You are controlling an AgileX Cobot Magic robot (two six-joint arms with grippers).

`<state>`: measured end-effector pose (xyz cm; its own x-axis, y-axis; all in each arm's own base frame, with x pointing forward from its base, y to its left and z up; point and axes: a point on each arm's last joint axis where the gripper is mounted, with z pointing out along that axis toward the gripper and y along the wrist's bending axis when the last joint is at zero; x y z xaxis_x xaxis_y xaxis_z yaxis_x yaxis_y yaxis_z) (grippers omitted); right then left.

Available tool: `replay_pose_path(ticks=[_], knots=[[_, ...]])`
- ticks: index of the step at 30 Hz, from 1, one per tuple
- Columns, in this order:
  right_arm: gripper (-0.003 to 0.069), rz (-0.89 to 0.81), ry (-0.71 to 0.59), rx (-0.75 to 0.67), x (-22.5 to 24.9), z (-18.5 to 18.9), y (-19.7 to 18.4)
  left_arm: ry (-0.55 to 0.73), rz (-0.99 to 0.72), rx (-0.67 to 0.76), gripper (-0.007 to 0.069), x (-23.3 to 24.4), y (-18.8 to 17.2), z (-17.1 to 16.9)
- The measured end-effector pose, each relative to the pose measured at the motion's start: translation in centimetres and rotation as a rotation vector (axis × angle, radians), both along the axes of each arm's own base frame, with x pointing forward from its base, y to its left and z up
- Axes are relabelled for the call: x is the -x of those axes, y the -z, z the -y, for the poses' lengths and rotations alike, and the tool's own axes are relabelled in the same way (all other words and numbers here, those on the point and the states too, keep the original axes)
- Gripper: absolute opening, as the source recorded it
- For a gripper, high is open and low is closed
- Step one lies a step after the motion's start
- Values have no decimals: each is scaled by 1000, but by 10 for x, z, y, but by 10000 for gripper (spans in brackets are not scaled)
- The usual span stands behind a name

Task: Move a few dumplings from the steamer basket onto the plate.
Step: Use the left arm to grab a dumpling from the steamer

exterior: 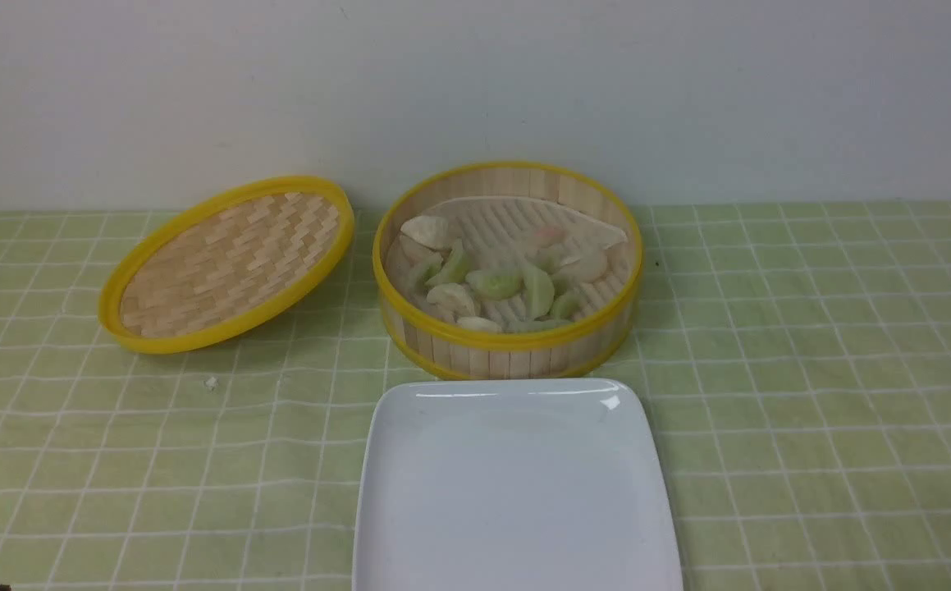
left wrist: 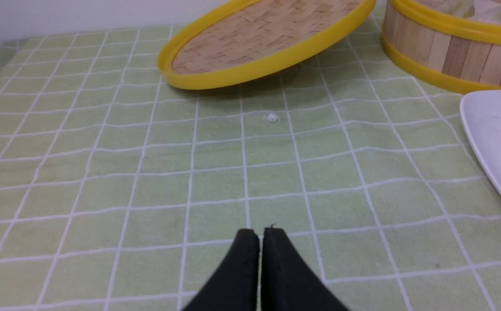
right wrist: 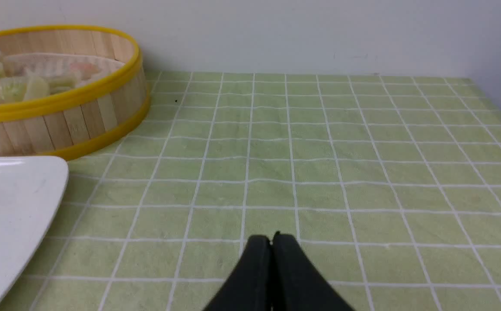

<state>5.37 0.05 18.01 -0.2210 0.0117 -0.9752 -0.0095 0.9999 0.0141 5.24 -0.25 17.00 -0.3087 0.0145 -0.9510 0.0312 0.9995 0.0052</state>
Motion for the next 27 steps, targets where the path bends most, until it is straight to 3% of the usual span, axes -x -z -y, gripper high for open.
replay_pose_path(ticks=[27], knots=[[-15, 0, 0, 0, 0, 0, 0, -3, 0, -58, -6, 0, 0, -2]])
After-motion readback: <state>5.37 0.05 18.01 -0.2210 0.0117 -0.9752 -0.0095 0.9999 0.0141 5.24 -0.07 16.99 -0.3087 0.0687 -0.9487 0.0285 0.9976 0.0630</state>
